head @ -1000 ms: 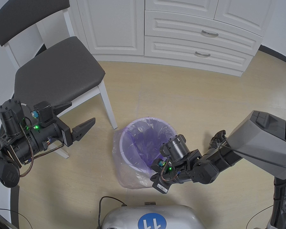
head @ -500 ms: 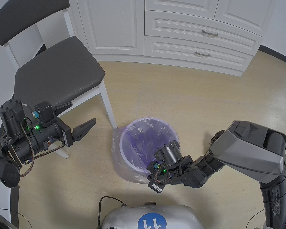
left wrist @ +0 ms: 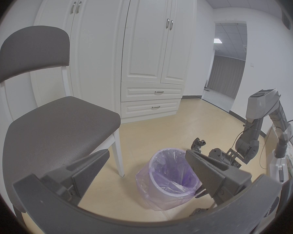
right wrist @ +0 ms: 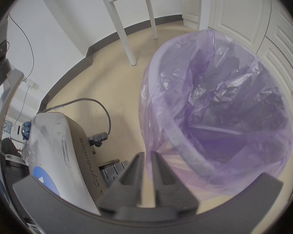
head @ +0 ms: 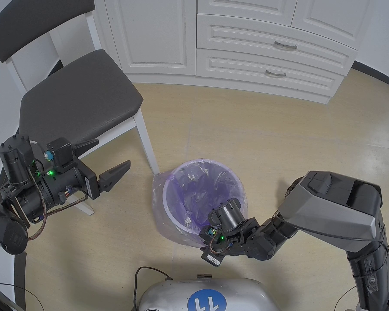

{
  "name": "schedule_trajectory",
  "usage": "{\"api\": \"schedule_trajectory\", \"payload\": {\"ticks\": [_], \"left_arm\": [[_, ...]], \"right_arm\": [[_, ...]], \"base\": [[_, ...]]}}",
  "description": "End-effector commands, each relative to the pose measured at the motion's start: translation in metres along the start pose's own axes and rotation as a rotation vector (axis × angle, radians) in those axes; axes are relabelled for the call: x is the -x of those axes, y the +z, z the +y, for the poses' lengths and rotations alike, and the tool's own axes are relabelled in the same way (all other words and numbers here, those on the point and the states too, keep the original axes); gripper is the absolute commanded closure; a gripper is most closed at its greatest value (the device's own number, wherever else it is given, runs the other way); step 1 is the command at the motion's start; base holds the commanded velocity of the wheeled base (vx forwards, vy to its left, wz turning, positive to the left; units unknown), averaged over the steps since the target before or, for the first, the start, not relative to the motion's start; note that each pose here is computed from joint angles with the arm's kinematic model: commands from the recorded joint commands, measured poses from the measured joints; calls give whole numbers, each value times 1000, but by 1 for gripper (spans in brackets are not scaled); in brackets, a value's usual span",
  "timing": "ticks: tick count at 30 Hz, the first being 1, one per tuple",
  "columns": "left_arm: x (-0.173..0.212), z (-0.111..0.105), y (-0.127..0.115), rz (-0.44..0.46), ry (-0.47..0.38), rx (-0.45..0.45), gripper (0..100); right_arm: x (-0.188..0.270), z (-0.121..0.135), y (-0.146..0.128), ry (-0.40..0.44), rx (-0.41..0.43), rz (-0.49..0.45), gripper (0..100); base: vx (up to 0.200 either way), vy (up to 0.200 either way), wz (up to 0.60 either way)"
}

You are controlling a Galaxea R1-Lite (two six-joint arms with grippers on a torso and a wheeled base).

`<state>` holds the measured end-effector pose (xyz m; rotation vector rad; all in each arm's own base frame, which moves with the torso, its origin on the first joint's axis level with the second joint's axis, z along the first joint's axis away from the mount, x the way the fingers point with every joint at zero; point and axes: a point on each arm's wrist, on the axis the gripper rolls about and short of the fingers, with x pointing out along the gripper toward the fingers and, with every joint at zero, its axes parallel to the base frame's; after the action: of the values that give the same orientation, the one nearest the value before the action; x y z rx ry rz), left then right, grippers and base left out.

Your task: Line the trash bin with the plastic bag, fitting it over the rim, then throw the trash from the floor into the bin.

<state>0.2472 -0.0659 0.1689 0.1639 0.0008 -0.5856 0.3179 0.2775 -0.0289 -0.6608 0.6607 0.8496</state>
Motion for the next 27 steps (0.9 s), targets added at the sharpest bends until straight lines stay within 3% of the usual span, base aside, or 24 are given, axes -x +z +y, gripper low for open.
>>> {"api": "schedule_trajectory", "payload": {"ticks": [1, 19, 24, 26, 27], "left_arm": [[1, 0, 1, -3, 0, -2, 0], [-2, -5, -3, 11, -22, -2, 0], [-7, -15, -8, 33, -63, 4, 0], [-10, -18, -11, 44, -69, 6, 0], [-16, -22, -16, 69, -51, 11, 0]], "right_arm": [[5, 5, 0, 8, 9, 4, 0], [62, 34, 0, 52, 49, 10, 0], [90, 39, 0, -30, 50, 28, 0], [101, 39, 1, -78, 31, 30, 0], [112, 38, 1, -128, -26, 23, 0]], "base": [[0, 0, 0], [0, 0, 0], [0, 0, 0], [0, 0, 0], [0, 0, 0]]}}
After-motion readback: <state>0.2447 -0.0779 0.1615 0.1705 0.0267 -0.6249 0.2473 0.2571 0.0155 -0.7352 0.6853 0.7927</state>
